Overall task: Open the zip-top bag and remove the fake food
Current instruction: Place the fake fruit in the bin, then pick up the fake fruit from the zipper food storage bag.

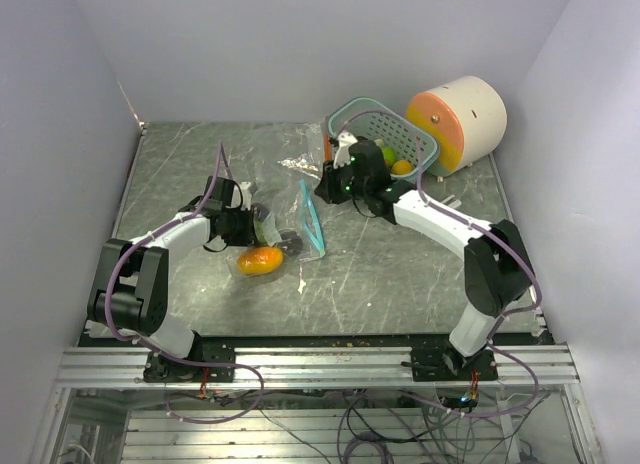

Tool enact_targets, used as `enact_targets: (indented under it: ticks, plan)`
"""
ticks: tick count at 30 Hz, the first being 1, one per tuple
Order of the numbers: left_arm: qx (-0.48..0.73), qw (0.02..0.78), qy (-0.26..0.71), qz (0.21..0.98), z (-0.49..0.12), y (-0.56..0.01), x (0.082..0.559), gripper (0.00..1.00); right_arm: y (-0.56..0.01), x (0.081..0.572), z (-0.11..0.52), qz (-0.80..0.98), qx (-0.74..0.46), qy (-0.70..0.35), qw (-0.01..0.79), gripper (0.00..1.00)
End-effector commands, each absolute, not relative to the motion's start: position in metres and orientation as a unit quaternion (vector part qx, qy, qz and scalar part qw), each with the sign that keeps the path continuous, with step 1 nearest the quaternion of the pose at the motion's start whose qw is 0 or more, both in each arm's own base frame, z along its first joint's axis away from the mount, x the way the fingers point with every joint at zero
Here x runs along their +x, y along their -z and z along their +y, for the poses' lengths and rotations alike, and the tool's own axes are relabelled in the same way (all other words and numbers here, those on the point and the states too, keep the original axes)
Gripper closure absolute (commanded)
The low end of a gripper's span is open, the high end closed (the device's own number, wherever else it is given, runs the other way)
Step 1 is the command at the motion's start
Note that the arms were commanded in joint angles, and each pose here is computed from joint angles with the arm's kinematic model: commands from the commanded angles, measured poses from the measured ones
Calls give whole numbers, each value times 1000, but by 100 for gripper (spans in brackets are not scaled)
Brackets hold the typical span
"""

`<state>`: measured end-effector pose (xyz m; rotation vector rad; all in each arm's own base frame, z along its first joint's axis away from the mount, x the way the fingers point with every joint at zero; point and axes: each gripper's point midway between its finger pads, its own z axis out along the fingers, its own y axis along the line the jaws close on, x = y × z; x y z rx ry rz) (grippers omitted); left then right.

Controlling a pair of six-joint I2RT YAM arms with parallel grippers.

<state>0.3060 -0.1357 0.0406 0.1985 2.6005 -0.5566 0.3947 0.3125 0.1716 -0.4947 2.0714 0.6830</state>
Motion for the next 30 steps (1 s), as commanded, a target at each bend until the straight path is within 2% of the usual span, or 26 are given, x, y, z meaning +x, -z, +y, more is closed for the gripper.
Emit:
enact_targets:
  ticks: [1,6,17,19,23,27,30]
  plan:
    - [79,228,197,950,-135,-39,303,93,-138,385,327,846,-206,-275,408,84]
    - [80,231,194,950,-135,-40,305,93,-92,372,335,864,-206,-286,359,95]
    - [80,231,194,950,-134,-41,304,93,-35,349,345,882,-215,-287,305,94]
    - [80,231,194,950,-134,-40,304,93,-33,346,344,883,-215,-289,301,89]
    - [80,231,194,950,-134,-41,304,93,-39,341,348,877,-213,-307,302,69]
    - [81,231,194,950,-134,-41,304,93,-50,335,356,866,-213,-340,297,61]
    - [81,231,196,950,-135,-40,305,93,-63,329,367,848,-214,-381,298,59]
